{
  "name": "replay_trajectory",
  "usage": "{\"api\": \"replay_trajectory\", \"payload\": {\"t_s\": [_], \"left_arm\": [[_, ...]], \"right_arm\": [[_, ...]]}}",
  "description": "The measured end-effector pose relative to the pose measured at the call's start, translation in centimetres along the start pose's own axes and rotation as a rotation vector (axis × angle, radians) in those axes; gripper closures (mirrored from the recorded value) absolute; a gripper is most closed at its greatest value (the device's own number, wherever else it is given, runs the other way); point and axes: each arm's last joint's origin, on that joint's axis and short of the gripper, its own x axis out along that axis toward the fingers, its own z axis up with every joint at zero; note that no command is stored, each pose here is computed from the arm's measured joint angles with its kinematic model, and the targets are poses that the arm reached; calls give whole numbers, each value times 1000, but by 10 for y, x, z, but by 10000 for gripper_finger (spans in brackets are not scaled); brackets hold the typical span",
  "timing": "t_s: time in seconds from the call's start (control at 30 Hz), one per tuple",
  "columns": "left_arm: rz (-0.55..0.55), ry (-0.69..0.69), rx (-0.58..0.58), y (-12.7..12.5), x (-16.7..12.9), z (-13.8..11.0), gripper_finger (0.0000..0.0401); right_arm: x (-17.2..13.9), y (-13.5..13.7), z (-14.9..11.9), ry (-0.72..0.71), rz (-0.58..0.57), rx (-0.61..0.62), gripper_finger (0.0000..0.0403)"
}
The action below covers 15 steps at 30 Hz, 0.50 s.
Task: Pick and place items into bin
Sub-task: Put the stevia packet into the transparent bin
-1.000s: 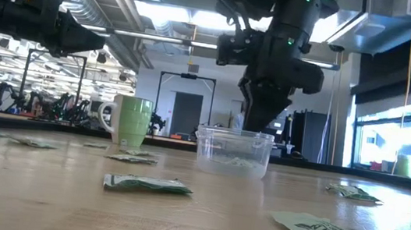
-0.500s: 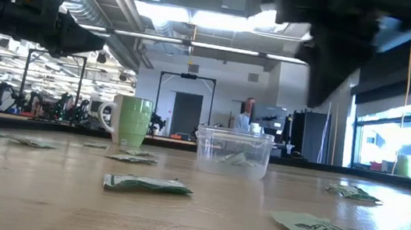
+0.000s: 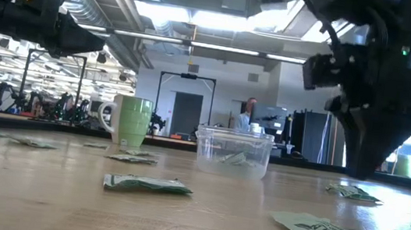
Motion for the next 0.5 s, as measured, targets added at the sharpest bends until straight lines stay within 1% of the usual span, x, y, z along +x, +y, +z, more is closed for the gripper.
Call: {"api": "replay_trajectory", "payload": {"t_s": [0.2, 0.4, 0.5], "left_arm": [[0, 0, 0, 0, 0, 0, 285], [0, 0, 0, 0, 0, 0, 285], [0, 0, 0, 0, 0, 0, 285]], "right_arm": [[14, -6, -6, -23, 14, 9, 350], [16, -10, -9, -4, 16, 18, 394], [16, -10, -9, -3, 16, 8, 397]]}}
